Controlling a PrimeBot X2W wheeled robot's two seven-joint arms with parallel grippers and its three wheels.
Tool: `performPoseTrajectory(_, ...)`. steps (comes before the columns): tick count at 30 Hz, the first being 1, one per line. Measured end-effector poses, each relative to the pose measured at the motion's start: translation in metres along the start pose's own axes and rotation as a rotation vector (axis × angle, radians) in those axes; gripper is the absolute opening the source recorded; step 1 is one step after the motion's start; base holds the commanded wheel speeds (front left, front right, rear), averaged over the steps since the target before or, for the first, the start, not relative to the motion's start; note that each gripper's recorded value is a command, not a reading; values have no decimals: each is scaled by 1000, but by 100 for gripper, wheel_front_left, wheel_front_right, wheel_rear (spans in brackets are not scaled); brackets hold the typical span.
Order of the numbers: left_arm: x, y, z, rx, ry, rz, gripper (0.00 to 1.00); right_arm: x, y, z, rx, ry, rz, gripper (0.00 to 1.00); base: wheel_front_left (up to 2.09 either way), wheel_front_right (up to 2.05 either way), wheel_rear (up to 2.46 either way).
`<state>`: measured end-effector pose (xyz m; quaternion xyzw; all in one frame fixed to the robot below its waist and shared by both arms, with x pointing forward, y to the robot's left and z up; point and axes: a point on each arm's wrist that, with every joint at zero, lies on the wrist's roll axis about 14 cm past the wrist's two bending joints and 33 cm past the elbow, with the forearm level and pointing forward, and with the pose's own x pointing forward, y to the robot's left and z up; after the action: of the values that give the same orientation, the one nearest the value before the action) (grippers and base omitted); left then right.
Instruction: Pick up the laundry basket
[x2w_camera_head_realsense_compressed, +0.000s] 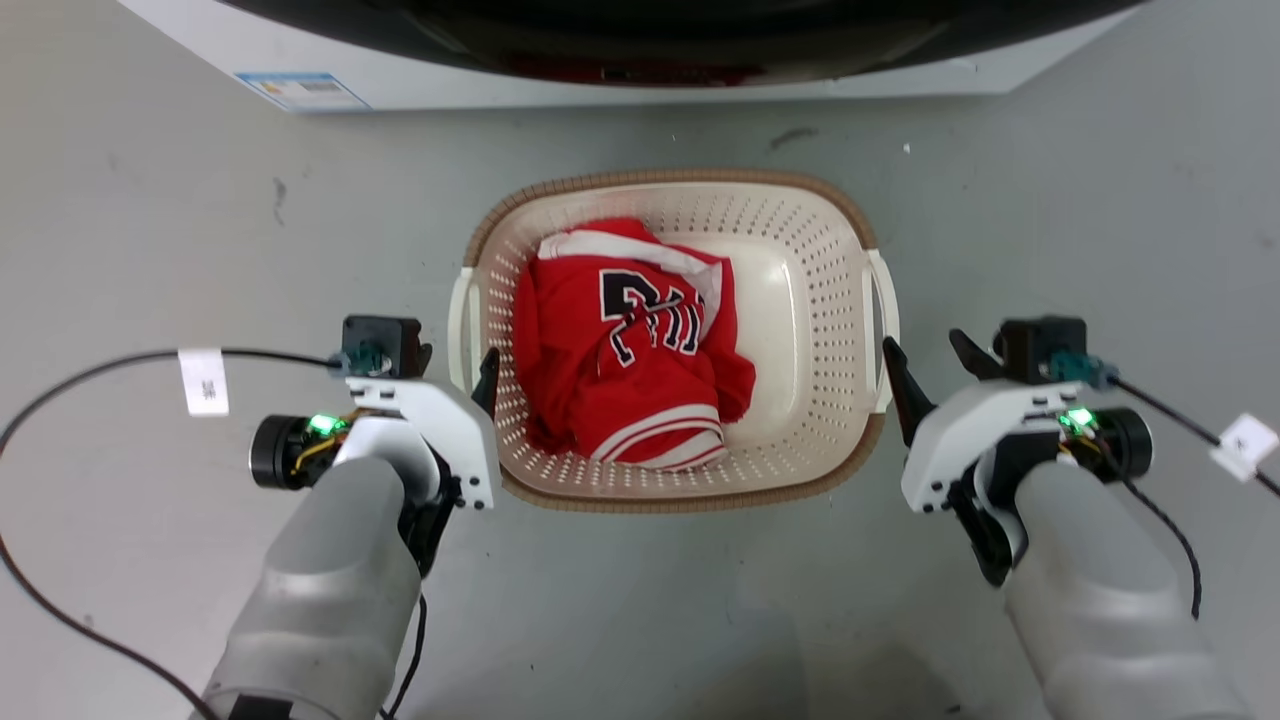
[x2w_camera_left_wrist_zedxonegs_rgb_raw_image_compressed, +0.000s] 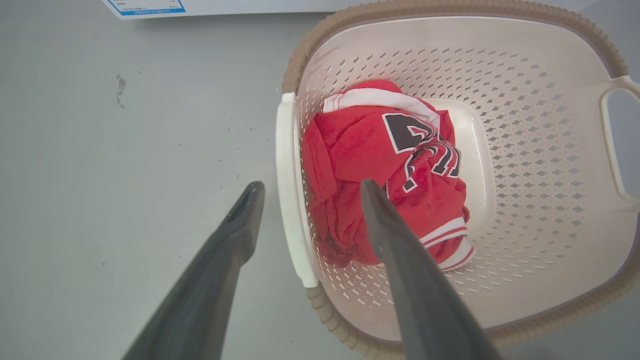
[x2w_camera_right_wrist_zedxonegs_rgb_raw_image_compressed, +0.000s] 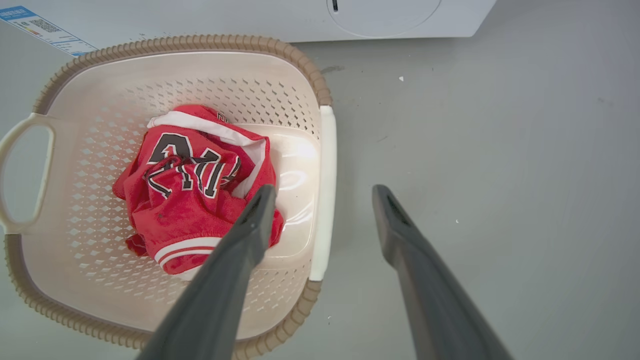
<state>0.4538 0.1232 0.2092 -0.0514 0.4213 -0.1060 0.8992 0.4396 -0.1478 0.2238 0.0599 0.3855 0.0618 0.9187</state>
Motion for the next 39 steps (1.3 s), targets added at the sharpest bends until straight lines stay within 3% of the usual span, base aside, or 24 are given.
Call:
performPoseTrajectory(9, 26, 3, -28, -20, 180, -20, 100, 28, 0, -14, -15, 127, 21, 100, 0, 0, 0)
performPoseTrajectory(19, 44, 12, -39, -19, 256, -27, 100, 41, 1, -34, -29, 225, 40, 100, 0, 0, 0)
performPoseTrajectory(20, 45, 11, -40, -19, 264, -29, 100, 42, 2, -34, -27, 228, 42, 84, 0, 0, 0)
performPoseTrajectory(21, 45, 11, -40, -21, 267, -30, 100, 43, 3, -36, -26, 236, 46, 45, 0, 0, 0)
performPoseTrajectory(22, 45, 10, -41, -22, 272, -31, 61, 43, 4, -38, -25, 246, 49, 2, 0, 0, 0)
performPoseTrajectory(23, 45, 11, -42, -24, 279, -32, 39, 43, 6, -40, -24, 256, 53, 0, 0, 0, 0)
performPoseTrajectory(24, 46, 11, -42, -30, 278, -31, 0, 43, 7, -41, -22, 261, 56, 0, 0, 0, 0)
performPoseTrajectory(39, 32, 2, -34, -57, 288, -44, 0, 29, 13, -44, -5, 331, 64, 0, 0, 0, 0)
